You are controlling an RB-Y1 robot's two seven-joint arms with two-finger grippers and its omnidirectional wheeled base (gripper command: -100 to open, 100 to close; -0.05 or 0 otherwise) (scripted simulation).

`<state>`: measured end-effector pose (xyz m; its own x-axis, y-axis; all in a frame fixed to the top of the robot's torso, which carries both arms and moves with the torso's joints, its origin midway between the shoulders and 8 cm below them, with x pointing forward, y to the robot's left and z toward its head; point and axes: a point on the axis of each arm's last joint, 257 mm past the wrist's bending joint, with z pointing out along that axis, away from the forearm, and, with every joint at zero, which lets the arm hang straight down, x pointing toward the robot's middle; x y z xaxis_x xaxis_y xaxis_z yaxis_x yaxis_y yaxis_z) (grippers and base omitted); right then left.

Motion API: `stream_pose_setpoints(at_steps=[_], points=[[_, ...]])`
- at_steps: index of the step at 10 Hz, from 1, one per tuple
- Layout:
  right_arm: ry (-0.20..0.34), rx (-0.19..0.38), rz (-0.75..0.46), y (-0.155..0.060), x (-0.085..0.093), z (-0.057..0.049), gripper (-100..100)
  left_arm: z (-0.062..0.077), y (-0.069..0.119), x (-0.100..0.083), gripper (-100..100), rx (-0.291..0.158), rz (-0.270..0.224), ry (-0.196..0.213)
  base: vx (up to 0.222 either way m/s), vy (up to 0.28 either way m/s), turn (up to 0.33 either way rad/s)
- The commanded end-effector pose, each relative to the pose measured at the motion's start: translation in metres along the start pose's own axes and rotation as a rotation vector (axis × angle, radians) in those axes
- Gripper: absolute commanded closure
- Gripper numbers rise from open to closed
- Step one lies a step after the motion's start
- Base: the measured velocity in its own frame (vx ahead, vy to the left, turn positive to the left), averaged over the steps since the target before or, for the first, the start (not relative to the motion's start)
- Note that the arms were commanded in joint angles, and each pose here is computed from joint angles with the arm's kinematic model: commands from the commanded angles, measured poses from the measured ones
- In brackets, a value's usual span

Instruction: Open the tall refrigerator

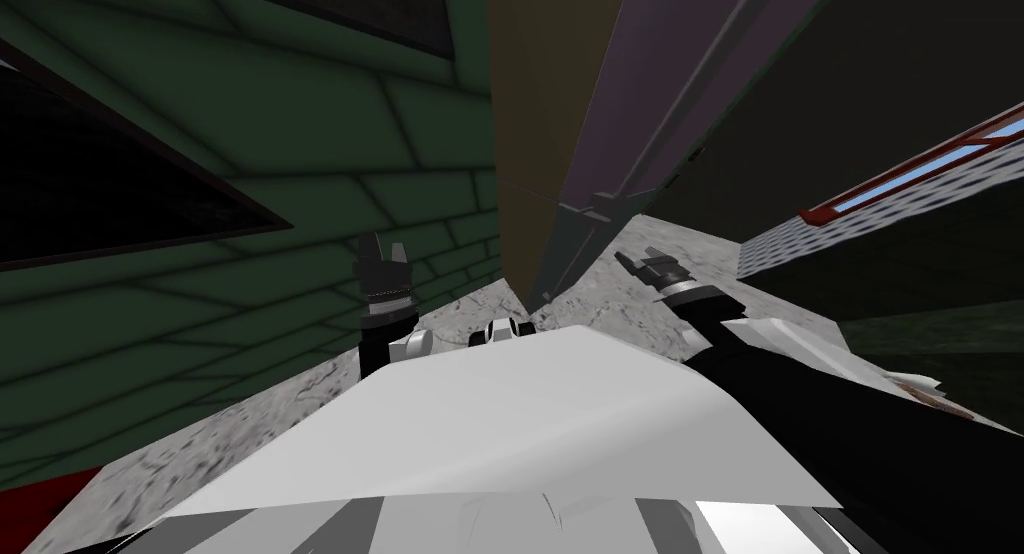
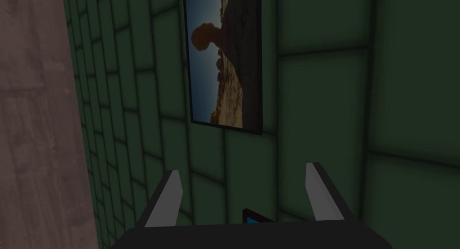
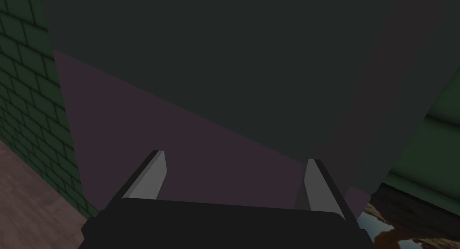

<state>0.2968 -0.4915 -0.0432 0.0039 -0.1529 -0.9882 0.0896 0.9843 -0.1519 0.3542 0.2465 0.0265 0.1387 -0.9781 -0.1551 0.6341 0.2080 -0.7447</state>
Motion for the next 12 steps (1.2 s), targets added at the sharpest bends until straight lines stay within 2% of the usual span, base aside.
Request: stream_pose_setpoints(at_steps=[1, 3, 4, 11, 12], points=[[0.028, -0.009, -0.115, -0.007, -0.007, 0.003, -100, 0.000, 0.000, 0.000, 0, 0.000, 0.000, 0.000, 0.063, 0.096, -0.033], [0.057, -0.012, -0.244, -0.017, -0.015, 0.006, -100, 0.000, 0.000, 0.000, 0, 0.000, 0.000, 0.000, 0.068, 0.123, -0.070], [0.057, -0.020, -0.248, -0.015, -0.015, 0.008, -100, 0.000, 0.000, 0.000, 0, 0.000, 0.000, 0.000, 0.044, 0.099, -0.028], [0.107, -0.054, -0.612, -0.031, -0.043, 0.026, -100, 0.000, 0.000, 0.000, 0, 0.000, 0.000, 0.000, 0.058, 0.126, -0.053], [0.104, -0.054, -0.579, -0.028, -0.040, 0.026, -100, 0.000, 0.000, 0.000, 0, 0.000, 0.000, 0.000, 0.033, 0.067, -0.017]])
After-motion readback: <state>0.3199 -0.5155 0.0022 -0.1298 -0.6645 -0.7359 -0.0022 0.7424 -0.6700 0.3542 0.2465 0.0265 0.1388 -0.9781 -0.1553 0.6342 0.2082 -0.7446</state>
